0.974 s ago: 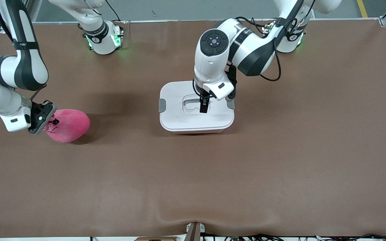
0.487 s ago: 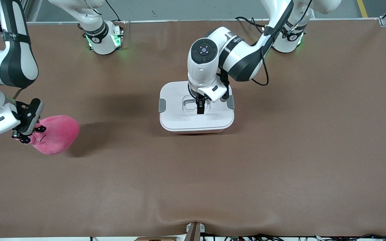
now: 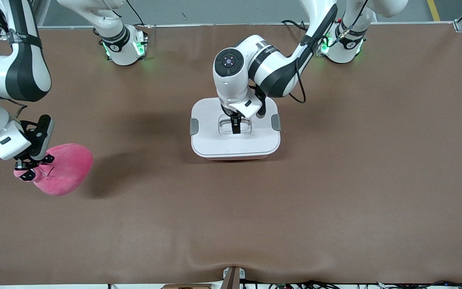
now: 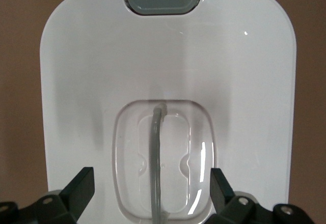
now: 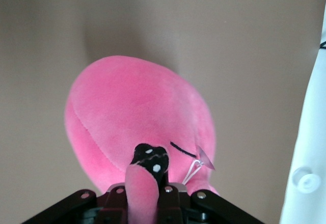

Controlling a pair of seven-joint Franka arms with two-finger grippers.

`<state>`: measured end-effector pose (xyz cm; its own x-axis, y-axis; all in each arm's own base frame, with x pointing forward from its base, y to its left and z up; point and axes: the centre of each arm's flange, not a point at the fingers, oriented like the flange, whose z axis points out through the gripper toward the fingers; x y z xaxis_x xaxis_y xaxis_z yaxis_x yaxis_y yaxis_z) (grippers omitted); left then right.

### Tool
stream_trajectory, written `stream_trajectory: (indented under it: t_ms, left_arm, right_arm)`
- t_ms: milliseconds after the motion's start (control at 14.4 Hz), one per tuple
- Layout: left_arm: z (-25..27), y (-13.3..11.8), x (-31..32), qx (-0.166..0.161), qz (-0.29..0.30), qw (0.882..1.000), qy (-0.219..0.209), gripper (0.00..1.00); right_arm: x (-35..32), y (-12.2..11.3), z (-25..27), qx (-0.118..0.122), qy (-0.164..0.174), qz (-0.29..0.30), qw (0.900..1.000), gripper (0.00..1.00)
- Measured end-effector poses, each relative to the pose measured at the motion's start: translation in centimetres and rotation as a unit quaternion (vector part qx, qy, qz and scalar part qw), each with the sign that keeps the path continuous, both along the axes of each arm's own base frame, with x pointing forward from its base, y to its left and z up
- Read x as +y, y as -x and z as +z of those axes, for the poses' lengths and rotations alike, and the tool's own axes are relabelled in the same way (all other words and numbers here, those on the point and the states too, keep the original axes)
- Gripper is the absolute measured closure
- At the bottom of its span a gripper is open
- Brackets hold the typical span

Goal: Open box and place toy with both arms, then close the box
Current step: 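Grasp the lid handle with the left gripper while the right gripper grasps the toy, then lift the lid with the left gripper while the right gripper carries the toy over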

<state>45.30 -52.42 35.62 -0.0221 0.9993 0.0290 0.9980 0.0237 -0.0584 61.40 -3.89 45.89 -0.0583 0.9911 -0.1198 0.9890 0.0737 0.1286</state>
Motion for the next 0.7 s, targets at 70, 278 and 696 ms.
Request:
stream_trajectory:
  t_ms: [70, 278, 696]
  left_arm:
    - [-0.6, 0.1, 0.0, -0.003, -0.001, 1.000, 0.003, 0.00]
    - [-1.8, 0.5, -0.1, -0.009, -0.003, 1.000, 0.007, 0.00]
    - [-1.5, 0.6, -0.3, -0.020, -0.010, 1.000, 0.009, 0.39]
  right_arm:
    - [0.1, -0.1, 0.1, -0.003, 0.002, 0.013, 1.000, 0.86]
    - [0.9, -0.3, 0.4, -0.007, 0.008, 0.051, 0.999, 0.86]
    - [3.7, -0.8, 1.8, -0.015, 0.020, 0.137, 0.990, 0.86]
